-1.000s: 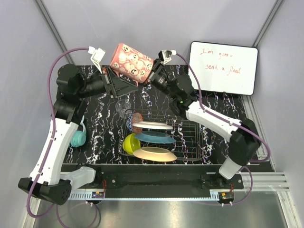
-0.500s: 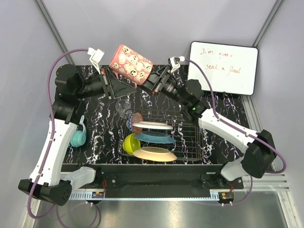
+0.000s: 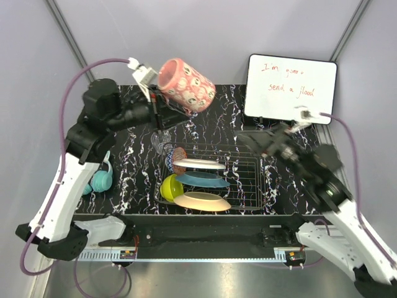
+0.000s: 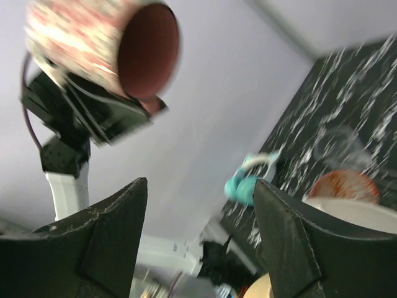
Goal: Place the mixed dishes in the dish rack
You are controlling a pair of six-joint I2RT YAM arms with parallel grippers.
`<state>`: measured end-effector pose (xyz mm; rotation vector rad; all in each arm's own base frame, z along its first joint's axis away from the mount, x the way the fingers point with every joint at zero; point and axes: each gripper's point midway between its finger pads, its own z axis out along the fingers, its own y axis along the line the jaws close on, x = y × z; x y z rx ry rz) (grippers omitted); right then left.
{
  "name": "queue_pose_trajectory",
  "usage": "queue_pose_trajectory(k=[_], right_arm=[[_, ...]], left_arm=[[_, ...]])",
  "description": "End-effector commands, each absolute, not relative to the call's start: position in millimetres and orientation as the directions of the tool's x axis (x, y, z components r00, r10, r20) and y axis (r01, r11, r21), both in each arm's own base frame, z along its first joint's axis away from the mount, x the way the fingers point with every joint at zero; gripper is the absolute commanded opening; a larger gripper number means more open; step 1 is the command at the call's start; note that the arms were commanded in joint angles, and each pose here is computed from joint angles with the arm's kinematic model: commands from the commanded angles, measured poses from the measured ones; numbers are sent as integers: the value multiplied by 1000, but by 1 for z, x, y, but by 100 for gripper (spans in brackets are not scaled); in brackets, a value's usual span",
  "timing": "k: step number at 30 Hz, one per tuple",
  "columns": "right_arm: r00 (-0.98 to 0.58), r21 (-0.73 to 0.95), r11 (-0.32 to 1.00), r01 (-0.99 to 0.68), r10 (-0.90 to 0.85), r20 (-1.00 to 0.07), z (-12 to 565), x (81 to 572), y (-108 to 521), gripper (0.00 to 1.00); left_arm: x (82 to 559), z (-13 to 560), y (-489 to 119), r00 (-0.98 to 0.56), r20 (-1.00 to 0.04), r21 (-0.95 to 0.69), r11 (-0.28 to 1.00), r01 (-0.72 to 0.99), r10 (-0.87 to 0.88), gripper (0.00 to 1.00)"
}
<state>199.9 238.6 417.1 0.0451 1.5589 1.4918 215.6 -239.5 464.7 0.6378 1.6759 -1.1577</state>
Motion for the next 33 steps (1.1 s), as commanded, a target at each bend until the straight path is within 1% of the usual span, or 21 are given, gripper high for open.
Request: queue_pose_trajectory(k=[1, 2, 3, 5, 6, 8, 9, 10, 12, 15, 19, 24, 26, 27, 30, 33], right_arm=[[-264, 735, 540, -409, 701, -662, 409, 192, 146, 77], [-192, 732, 574, -369, 723, -664, 414, 192, 126, 77], [-153, 724, 596, -347, 726, -671, 415, 188, 113, 77], [-87, 705, 648, -287, 716, -693, 414, 177, 85, 77], [-73, 695, 664, -277, 707, -704, 414, 174, 79, 77], [-43, 676, 695, -244, 689, -724, 411, 167, 64, 77], [-39, 673, 703, -233, 684, -728, 410, 165, 60, 77], [-40, 669, 711, -217, 679, -733, 405, 162, 55, 77], [-28, 671, 716, -196, 679, -733, 400, 160, 49, 77], [-21, 664, 732, -155, 669, -743, 390, 159, 41, 77], [2, 645, 755, -118, 650, -760, 383, 158, 31, 79], [12, 641, 764, -77, 643, -766, 376, 159, 24, 81], [18, 638, 767, -58, 640, -768, 373, 160, 21, 81], [18, 637, 769, -48, 638, -770, 371, 159, 19, 82], [25, 622, 782, -25, 623, -782, 367, 159, 14, 82], [24, 608, 794, -10, 608, -794, 363, 161, 13, 83]], left_arm=[[233, 456, -261, -220, -975, -187, 515, 837, 3, 0], [238, 445, -270, -237, -971, -188, 528, 828, 26, 0], [246, 437, -273, -247, -968, -182, 571, 801, 37, 0], [245, 419, -295, -269, -960, -175, 580, 796, 79, 0], [250, 416, -298, -273, -959, -168, 613, 772, 81, 0], [247, 401, -321, -295, -948, -166, 604, 780, 120, 0], [252, 401, -324, -280, -952, -142, 631, 763, 125, 0], [247, 392, -337, -287, -946, -134, 619, 774, 153, 0], [249, 386, -344, -263, -948, -93, 638, 764, 177, 0], [244, 366, -365, -242, -945, -50, 633, 773, 220, 0], [254, 321, -392, -302, -914, -57, 649, 759, 273, 0], [257, 280, -434, -370, -887, -112, 650, 752, 276, 0], [258, 273, -444, -383, -883, -124, 652, 748, 272, 0], [261, 259, -450, -412, -868, -137, 667, 733, 275, 0], [270, 244, -457, -449, -857, -153, 709, 689, 252, 0], [274, 235, -462, -436, -863, -128, 723, 679, 257, 0]])
